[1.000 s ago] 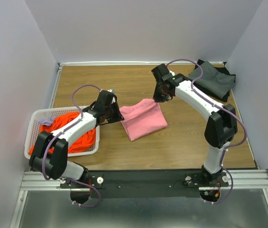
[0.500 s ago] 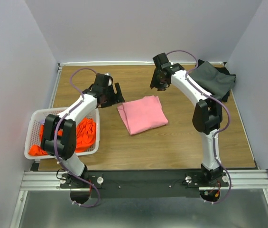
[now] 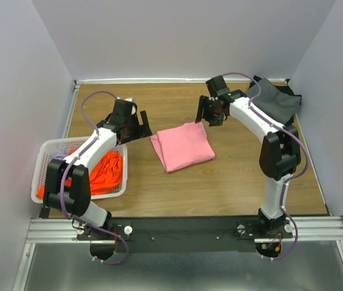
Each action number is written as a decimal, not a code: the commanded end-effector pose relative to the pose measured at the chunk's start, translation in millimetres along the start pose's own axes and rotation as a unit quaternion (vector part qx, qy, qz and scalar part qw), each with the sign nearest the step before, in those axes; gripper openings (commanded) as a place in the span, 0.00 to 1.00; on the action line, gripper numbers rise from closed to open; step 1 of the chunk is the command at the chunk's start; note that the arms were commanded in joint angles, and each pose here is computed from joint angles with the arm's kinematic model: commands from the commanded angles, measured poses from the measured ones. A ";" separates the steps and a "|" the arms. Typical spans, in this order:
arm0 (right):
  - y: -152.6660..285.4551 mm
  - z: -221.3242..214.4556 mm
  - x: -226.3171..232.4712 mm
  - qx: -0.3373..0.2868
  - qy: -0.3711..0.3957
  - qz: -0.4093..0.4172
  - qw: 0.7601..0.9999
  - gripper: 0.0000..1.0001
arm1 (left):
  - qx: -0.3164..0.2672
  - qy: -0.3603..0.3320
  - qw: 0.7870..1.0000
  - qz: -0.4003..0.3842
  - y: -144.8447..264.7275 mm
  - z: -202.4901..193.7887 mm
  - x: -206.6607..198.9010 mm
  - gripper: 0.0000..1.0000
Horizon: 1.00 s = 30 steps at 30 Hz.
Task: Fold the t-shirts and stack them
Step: Neatly place the folded tshirt to the corner
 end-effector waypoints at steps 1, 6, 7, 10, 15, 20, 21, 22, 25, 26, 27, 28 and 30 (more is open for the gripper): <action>6.0 -22.6 -8.3 0.035 0.012 0.049 0.998 0.72 | 0.005 0.005 1.000 -0.025 7.8 -23.5 -4.9 0.95; 5.8 -38.2 -24.0 0.060 0.015 0.102 0.993 0.72 | 0.018 0.006 0.998 -0.061 1.6 -51.6 -9.6 0.95; 6.6 -37.1 -25.0 0.065 0.015 0.117 0.991 0.72 | 0.027 0.007 0.997 -0.070 -0.5 -59.8 -11.3 0.94; 4.0 -37.4 -33.8 0.076 0.017 0.132 0.988 0.72 | 0.025 0.004 0.997 -0.079 -5.0 -62.8 -15.1 0.94; 1.5 -29.7 -50.1 0.091 0.009 0.166 0.982 0.72 | 0.035 -0.008 0.995 -0.090 -15.3 -63.8 -23.9 0.95; -6.7 -27.4 -61.7 0.108 0.018 0.186 0.976 0.72 | 0.045 -0.015 0.995 -0.089 -27.6 -61.5 -31.0 0.95; -8.5 -27.9 -63.5 0.112 0.019 0.188 0.975 0.72 | 0.049 -0.015 0.995 -0.090 -29.4 -62.9 -32.1 0.95; -10.5 -27.7 -66.2 0.114 0.022 0.190 0.975 0.72 | 0.052 -0.015 0.994 -0.089 -32.1 -63.7 -32.3 0.95; -19.5 -31.7 -73.6 0.128 0.022 0.192 0.973 0.72 | 0.064 -0.015 0.994 -0.088 -39.5 -67.8 -32.6 0.95; -21.7 -32.1 -75.3 0.131 0.022 0.192 0.972 0.72 | 0.069 -0.013 0.994 -0.087 -42.7 -69.7 -32.7 0.95; -22.7 -32.8 -75.4 0.135 0.023 0.196 0.971 0.71 | 0.072 -0.011 0.994 -0.085 -44.6 -71.1 -32.0 0.95; -27.5 -35.8 -77.7 0.141 0.024 0.195 0.970 0.71 | 0.073 -0.011 0.993 -0.087 -46.0 -71.5 -32.9 0.95; -32.6 -38.3 -79.3 0.149 0.026 0.199 0.968 0.71 | 0.076 -0.006 0.993 -0.091 -50.7 -73.1 -34.0 0.95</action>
Point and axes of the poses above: each gripper's point midway between its finger pads, its own y axis back along the fingers, its own x axis along the line the jaws close on, z = x × y, the point moved 4 cm from there along y, back along the fingers, and after that the axes turned 11 degrees about -y, right-handed, at the moved point
